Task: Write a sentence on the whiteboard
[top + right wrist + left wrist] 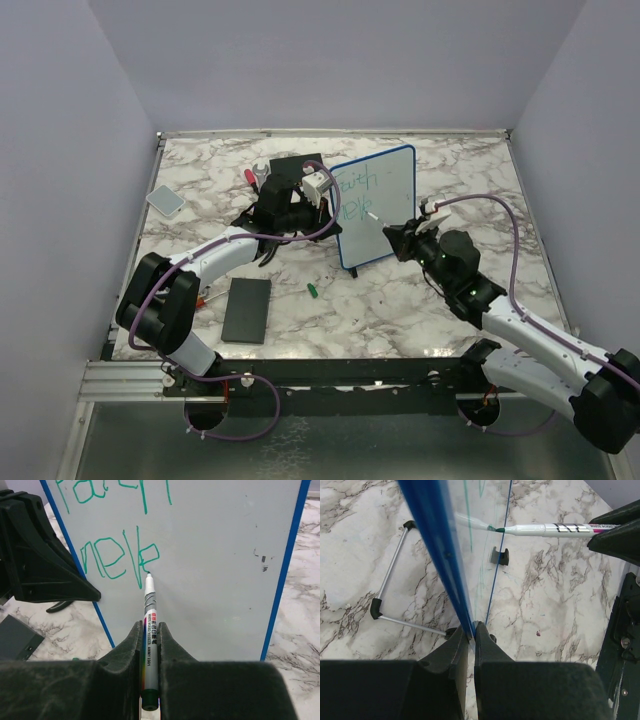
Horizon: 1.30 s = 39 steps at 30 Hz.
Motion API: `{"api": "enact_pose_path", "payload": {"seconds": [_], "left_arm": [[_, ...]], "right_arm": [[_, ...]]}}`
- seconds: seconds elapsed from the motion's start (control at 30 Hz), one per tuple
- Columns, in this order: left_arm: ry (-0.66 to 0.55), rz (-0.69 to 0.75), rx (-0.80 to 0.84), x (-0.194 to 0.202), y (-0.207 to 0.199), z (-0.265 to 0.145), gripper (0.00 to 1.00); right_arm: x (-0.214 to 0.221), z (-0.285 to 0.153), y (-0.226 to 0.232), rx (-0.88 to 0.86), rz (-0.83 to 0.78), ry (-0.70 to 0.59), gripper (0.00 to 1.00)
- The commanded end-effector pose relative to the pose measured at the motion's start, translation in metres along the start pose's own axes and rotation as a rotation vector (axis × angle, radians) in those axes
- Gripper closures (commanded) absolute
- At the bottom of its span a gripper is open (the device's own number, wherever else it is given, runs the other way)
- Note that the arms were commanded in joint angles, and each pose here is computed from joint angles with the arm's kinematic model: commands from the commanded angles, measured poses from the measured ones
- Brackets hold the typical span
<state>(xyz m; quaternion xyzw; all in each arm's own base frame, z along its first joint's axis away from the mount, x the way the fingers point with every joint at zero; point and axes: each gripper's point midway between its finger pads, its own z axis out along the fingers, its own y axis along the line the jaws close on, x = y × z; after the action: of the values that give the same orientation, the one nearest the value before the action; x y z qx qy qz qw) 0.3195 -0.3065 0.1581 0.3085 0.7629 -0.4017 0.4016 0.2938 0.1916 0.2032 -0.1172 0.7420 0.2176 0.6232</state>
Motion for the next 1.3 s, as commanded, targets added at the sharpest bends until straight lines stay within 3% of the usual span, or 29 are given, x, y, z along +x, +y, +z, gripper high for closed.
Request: {"api": "enact_pose_path", "payload": {"seconds": [0.0, 0.77, 1.27], "left_arm": [[0.084, -0.014, -0.040, 0.026, 0.009, 0.001, 1.00], [0.084, -0.013, -0.038, 0.026, 0.009, 0.001, 1.00], [0.085, -0.012, -0.038, 0.026, 0.009, 0.001, 1.00]], "right_arm": [[0.006, -0.005, -0.018, 0.099, -0.001, 0.012, 0.99], [-0.053, -0.003, 0.003, 0.001, -0.019, -0.163, 1.00], [-0.053, 0.009, 0.001, 0.023, -0.024, -0.161, 1.00]]}}
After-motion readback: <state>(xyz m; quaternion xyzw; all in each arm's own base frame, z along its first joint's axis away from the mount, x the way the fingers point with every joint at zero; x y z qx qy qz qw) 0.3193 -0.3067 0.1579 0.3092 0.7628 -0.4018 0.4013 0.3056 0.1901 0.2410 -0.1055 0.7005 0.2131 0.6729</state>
